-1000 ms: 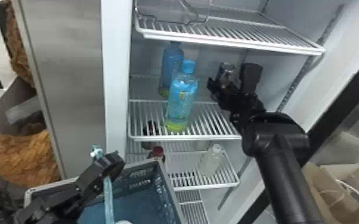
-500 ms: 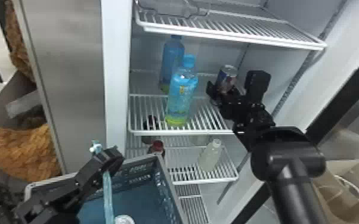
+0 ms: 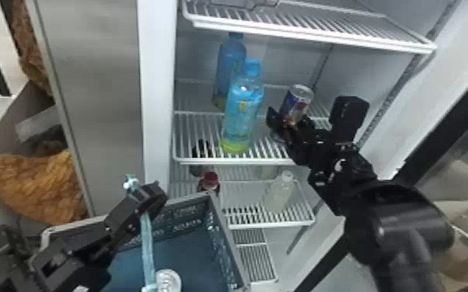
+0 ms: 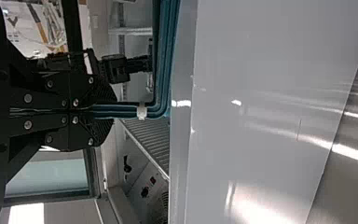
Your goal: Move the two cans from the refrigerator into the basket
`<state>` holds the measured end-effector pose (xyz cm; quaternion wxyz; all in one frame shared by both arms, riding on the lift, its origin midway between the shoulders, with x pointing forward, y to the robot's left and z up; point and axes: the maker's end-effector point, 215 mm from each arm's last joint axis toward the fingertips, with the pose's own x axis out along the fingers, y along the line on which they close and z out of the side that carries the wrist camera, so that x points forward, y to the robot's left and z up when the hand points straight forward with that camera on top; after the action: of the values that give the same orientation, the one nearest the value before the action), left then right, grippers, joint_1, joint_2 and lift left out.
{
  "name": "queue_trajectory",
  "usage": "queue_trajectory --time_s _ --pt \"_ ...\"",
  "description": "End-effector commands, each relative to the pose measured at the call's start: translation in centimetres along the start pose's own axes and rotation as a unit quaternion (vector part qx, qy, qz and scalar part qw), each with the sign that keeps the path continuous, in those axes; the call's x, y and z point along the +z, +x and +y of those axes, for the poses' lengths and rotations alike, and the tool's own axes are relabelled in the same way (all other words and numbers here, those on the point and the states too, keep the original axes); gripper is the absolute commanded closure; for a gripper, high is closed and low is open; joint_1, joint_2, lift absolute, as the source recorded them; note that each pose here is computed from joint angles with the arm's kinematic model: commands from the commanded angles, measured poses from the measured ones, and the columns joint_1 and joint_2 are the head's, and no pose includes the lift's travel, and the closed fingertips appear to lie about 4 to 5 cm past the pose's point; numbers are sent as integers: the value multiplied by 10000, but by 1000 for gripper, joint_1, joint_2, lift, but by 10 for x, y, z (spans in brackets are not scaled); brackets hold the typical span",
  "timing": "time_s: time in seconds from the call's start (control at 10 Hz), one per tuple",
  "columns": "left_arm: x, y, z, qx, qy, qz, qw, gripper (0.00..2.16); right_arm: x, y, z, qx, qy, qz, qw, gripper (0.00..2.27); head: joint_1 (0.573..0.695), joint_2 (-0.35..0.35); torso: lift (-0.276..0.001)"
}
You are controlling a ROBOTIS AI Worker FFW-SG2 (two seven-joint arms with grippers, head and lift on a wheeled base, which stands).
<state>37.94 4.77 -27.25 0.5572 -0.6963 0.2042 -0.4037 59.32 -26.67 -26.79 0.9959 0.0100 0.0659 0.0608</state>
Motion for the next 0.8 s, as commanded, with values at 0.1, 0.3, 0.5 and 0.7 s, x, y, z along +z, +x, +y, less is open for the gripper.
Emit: queue_trajectory --time_s 0.1,0.3,0.5,0.7 --pt "0 0 1 4 -7 -3 10000 1200 -5 -34 37 368 129 82 9992 1285 695 -238 -35" --pt "0 0 1 4 -7 -3 10000 1200 -4 -62 55 519 216 145 9983 1285 695 -218 -35" --pt "-1 -1 1 6 -19 -10 10000 1200 -1 -87 64 590 254 185 9978 1285 695 -213 -35" --pt "-1 0 1 4 -21 -13 10000 1200 -2 -110 88 860 414 267 9951 1285 695 -207 -35"
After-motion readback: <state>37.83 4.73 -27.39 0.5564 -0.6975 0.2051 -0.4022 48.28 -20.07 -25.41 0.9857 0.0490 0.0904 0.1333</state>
